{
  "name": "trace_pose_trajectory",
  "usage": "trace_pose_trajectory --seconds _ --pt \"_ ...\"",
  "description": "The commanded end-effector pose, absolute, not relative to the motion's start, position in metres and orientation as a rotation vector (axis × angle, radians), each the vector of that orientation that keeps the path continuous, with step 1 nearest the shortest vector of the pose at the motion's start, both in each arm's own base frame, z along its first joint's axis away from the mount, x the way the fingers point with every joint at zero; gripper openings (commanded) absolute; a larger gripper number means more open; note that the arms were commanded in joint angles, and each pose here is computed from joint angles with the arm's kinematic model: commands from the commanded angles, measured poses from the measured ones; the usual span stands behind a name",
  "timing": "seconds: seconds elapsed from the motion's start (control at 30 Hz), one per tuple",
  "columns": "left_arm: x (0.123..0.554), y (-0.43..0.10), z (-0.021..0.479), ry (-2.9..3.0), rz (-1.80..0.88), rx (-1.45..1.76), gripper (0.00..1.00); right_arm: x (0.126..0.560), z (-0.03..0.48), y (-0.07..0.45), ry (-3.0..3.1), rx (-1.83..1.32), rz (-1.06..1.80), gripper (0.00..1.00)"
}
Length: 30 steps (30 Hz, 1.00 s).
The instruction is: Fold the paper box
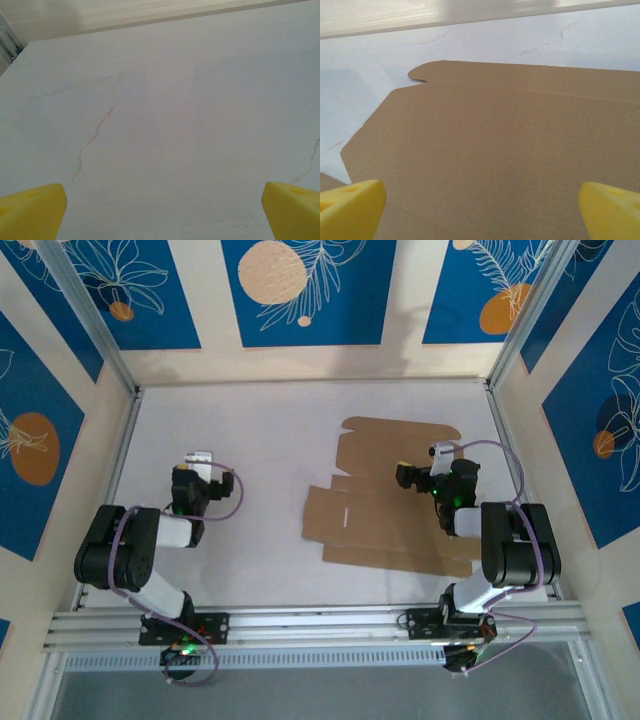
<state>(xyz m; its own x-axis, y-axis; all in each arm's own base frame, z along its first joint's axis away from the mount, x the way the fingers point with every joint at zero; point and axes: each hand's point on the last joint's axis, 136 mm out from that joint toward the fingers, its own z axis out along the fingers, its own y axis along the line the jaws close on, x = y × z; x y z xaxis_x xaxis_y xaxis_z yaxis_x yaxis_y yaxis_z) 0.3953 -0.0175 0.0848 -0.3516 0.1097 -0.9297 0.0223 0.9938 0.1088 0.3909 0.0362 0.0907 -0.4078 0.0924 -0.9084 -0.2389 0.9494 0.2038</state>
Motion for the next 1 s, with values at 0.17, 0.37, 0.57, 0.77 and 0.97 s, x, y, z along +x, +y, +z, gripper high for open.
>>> trace_pose_trajectory --seconds 0.17,0.37,0.57,0.77,0.97 --pt "0.395 -0.019 0.092 1.898 0.080 0.091 1.00 0.387 0.100 0.042 1.911 -0.146 0.409 0.99" --pt "0.377 -0.032 0.144 1.811 0.144 0.152 1.00 0.376 0.147 0.056 1.898 -0.221 0.380 0.99" --pt "0.359 -0.071 0.267 1.707 -0.134 0.023 1.00 0.340 0.265 0.128 1.708 -0.426 0.361 0.99" --pt "0.294 -0.160 0.320 1.870 -0.292 0.382 1.00 0.289 0.332 0.154 1.839 -0.301 0.451 0.99" --pt "0.284 -0.117 0.284 2.131 -0.140 0.087 1.00 0.255 0.345 0.135 2.114 0.048 0.717 0.99"
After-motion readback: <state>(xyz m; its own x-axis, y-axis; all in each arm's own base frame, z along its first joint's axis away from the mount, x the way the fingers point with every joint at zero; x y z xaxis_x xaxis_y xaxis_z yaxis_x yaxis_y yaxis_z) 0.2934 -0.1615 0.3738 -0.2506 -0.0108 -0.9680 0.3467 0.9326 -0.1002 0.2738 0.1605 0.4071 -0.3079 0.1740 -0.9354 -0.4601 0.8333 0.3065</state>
